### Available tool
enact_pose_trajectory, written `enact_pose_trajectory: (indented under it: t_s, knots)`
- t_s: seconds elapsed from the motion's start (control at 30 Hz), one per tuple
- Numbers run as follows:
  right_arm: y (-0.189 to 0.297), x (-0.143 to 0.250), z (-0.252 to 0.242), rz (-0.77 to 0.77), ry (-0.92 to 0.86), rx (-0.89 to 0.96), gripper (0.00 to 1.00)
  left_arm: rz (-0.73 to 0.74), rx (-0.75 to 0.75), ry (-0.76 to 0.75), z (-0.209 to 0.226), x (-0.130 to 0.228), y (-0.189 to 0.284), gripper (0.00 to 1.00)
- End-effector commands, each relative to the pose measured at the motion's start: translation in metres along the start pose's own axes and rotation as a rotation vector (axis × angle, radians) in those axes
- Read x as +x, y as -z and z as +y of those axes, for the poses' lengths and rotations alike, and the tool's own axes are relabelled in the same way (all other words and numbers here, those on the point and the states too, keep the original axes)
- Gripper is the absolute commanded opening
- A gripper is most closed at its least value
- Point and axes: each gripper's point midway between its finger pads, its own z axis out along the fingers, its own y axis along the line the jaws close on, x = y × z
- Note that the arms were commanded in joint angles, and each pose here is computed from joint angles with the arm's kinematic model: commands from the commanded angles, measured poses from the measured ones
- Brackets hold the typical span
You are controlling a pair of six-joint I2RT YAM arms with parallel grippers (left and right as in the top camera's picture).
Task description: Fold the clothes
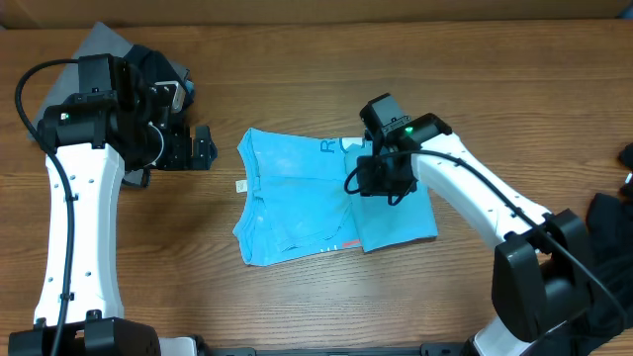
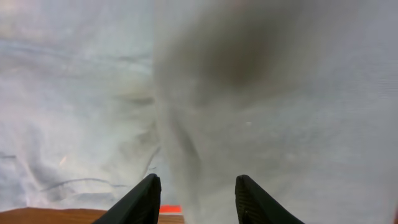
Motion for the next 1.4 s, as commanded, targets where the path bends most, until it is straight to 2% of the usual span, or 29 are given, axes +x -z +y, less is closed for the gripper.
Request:
enact_pose_trajectory:
  t_s: [0.0, 0.13, 0.23, 0.3, 0.4, 0.53, 0.67, 0.87, 1.0, 1.27, 1.37]
  knots:
    - [0.011, -0.023, -0.023, -0.051, -0.089, 0.013, 0.43, -0.023, 0.006, 0.011, 0.0, -0.004, 0.008, 1.0]
    - [0.014, -0.033, -0.043, -0.058, -0.164, -0.017, 0.42, -0.028, 0.012, 0.009, -0.001, -0.005, 0.008, 1.0]
    - [0.013, -0.022, -0.041, 0.005, -0.189, -0.086, 0.29, -0.034, 0.046, 0.008, -0.007, -0.007, 0.008, 1.0]
    - [0.008, -0.007, -0.03, 0.069, -0.165, -0.155, 0.26, -0.032, 0.058, 0.009, -0.009, -0.006, 0.008, 1.0]
    - [-0.005, 0.017, -0.016, 0.143, -0.127, -0.187, 0.27, -0.032, 0.058, 0.008, -0.009, -0.006, 0.008, 1.0]
    - [-0.025, 0.028, -0.001, 0.136, -0.077, -0.196, 0.3, -0.038, 0.058, 0.006, -0.009, -0.008, 0.008, 1.0]
    - [-0.047, 0.024, 0.002, 0.124, -0.193, -0.198, 0.2, -0.041, 0.083, 0.005, -0.013, -0.008, 0.008, 1.0]
    - [-0.09, 0.014, 0.019, 0.182, -0.302, -0.297, 0.24, -0.007, 0.114, 0.017, -0.017, 0.002, -0.001, 1.0]
    - [-0.104, 0.007, 0.032, 0.196, -0.33, -0.379, 0.18, 0.046, 0.134, 0.031, -0.018, 0.017, -0.015, 1.0]
    - [-0.081, -0.018, 0.041, 0.117, -0.233, -0.423, 0.19, 0.138, 0.163, 0.042, -0.021, 0.051, -0.055, 1.0]
    - [-0.057, -0.023, 0.036, 0.078, -0.181, -0.416, 0.28, 0.137, 0.158, 0.041, -0.015, 0.059, -0.075, 1.0]
